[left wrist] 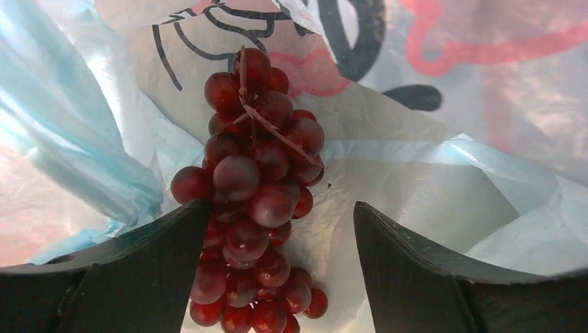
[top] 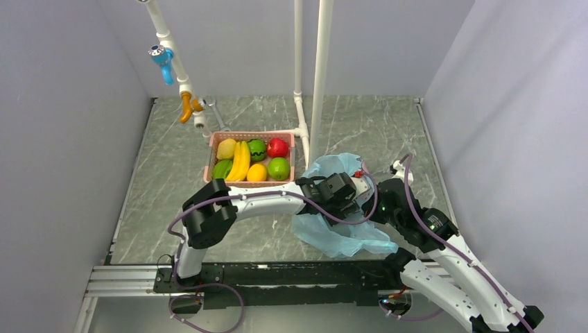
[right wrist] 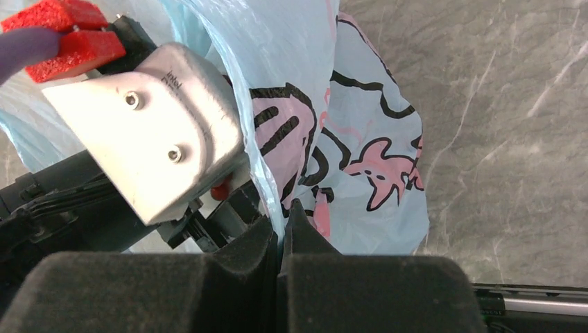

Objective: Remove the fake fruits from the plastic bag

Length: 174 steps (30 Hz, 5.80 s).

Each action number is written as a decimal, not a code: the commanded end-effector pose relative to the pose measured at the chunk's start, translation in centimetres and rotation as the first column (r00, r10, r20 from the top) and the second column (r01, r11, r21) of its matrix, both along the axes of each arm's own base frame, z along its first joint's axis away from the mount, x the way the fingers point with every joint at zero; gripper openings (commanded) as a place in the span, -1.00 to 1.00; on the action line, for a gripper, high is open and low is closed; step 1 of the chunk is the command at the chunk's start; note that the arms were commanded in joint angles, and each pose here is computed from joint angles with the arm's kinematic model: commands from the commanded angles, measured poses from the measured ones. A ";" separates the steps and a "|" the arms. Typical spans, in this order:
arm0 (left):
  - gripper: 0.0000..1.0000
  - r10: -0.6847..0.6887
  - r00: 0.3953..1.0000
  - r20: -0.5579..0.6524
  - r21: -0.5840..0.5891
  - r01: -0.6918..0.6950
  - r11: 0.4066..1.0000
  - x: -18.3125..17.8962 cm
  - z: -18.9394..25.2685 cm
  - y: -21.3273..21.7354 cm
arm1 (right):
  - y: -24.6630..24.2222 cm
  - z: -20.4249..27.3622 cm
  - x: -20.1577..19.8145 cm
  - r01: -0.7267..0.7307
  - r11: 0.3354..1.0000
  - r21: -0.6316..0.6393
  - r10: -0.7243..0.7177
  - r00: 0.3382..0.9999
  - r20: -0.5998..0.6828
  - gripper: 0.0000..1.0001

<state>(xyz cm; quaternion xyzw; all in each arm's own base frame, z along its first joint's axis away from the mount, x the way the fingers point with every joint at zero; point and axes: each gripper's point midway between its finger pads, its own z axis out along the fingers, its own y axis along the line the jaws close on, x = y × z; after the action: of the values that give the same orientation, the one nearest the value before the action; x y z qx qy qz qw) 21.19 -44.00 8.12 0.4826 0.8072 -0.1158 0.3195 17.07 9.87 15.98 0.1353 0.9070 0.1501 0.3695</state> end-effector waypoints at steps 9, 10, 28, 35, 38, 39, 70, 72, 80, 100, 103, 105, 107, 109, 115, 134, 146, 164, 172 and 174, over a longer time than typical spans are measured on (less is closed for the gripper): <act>0.70 -0.004 1.000 -0.014 0.117 0.006 0.993 0.1 -3.8 -0.1 | 0.7 0.9 0.6 -0.013 0.999 0.031 0.012 0.999 0.039 -1.00; 0.62 -0.005 1.000 -0.016 0.133 0.007 0.991 0.1 -4.2 0.0 | 0.7 0.8 0.6 -0.014 0.999 0.031 0.013 0.999 0.038 -1.00; -0.78 -0.016 0.999 0.038 -0.183 0.023 0.983 -0.1 8.4 -0.9 | 0.4 0.7 0.5 -0.002 1.000 0.023 0.001 0.999 0.037 -1.00; -0.98 -0.103 0.993 -0.064 -0.419 0.066 0.906 -1.9 13.5 -0.8 | -0.2 1.1 0.7 0.031 0.999 0.016 -0.032 0.998 0.052 -1.00; -1.00 -0.155 0.982 -0.112 -0.492 0.081 0.867 -2.5 14.7 -0.3 | -0.7 1.2 0.7 0.053 0.999 0.005 -0.053 0.997 0.054 -1.00; -1.00 -0.184 0.975 -0.122 -0.519 0.095 0.850 -2.9 15.2 -0.2 | -0.7 1.2 0.7 0.056 0.998 0.005 -0.056 0.997 0.055 -1.00; -1.00 -0.825 0.563 0.051 -0.973 0.214 0.086 -10.2 30.2 4.8 | -1.3 3.2 2.7 0.082 0.994 -0.074 -0.075 0.992 0.097 -1.00; -1.00 -0.820 0.573 0.014 -0.972 0.199 0.122 -9.8 29.4 4.5 | -1.4 3.4 2.8 0.087 0.994 -0.071 -0.079 0.991 0.103 -1.00; -1.00 -0.748 0.663 -0.039 -0.966 0.167 0.199 -8.4 28.8 4.3 | -1.9 3.4 2.8 0.095 0.993 -0.077 -0.087 0.991 0.101 -1.00; -1.00 0.490 0.871 -0.016 -0.643 -0.384 0.662 5.6 24.1 21.4 | -5.0 5.7 6.3 0.150 0.979 -0.138 -0.129 0.980 0.150 -1.00; -1.00 0.598 0.801 -0.017 -0.625 -0.475 0.619 7.4 23.4 23.6 | -5.4 5.8 6.3 0.159 0.977 -0.145 -0.137 0.979 0.150 -1.00; -1.00 0.619 0.785 -0.026 -0.619 -0.499 0.607 8.6 22.6 23.8 | -5.8 5.9 6.4 0.167 0.975 -0.149 -0.144 0.977 0.157 -1.00; -1.00 0.631 0.775 -0.026 -0.605 -0.515 0.607 10.0 21.9 23.6 | -5.9 6.2 6.4 0.169 0.974 -0.150 -0.144 0.976 0.164 -1.00; -1.00 0.647 0.763 -0.007 -0.580 -0.530 0.619 11.5 21.1 23.6 | -6.0 6.4 6.6 0.169 0.974 -0.148 -0.144 0.975 0.167 -1.00; -1.00 0.615 0.779 0.121 -0.403 -0.528 0.748 16.3 17.0 23.0 | -5.8 7.7 7.3 0.164 0.977 -0.138 -0.134 0.970 0.201 -1.00; 0.19 0.548 0.834 0.072 -0.105 -0.540 0.835 18.9 8.3 21.7 | -6.3 7.0 8.3 0.185 0.971 -0.150 -0.157 0.971 0.182 -1.00; 0.56 0.507 0.862 -0.026 -0.364 -0.481 0.798 12.8 17.1 21.6 | -7.9 8.4 11.7 0.282 0.953 -0.109 -0.261 0.949 0.179 -1.00; 0.96 0.208 0.938 -0.278 -0.682 -0.346 0.644 -1.7 18.9 21.3 | -13.1 10.9 21.7 0.522 0.852 -0.047 -0.498 0.834 0.239 -1.00; 0.99 0.257 0.946 -0.196 -0.696 -0.319 0.643 -4.1 20.6 24.3 | -12.8 10.8 24.8 0.426 0.890 -0.162 -0.393 0.897 0.204 -1.00; 0.99 0.268 0.947 -0.174 -0.704 -0.311 0.639 -4.5 21.2 24.8 | -12.8 10.7 24.6 0.400 0.893 -0.206 -0.365 0.912 0.187 -0.88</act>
<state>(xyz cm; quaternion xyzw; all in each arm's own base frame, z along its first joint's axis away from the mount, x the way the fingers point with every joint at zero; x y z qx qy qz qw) 17.33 -20.47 26.93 0.1766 0.7880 -0.3956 0.4374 41.01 -2.74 24.17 0.2981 0.8413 -0.0117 0.4508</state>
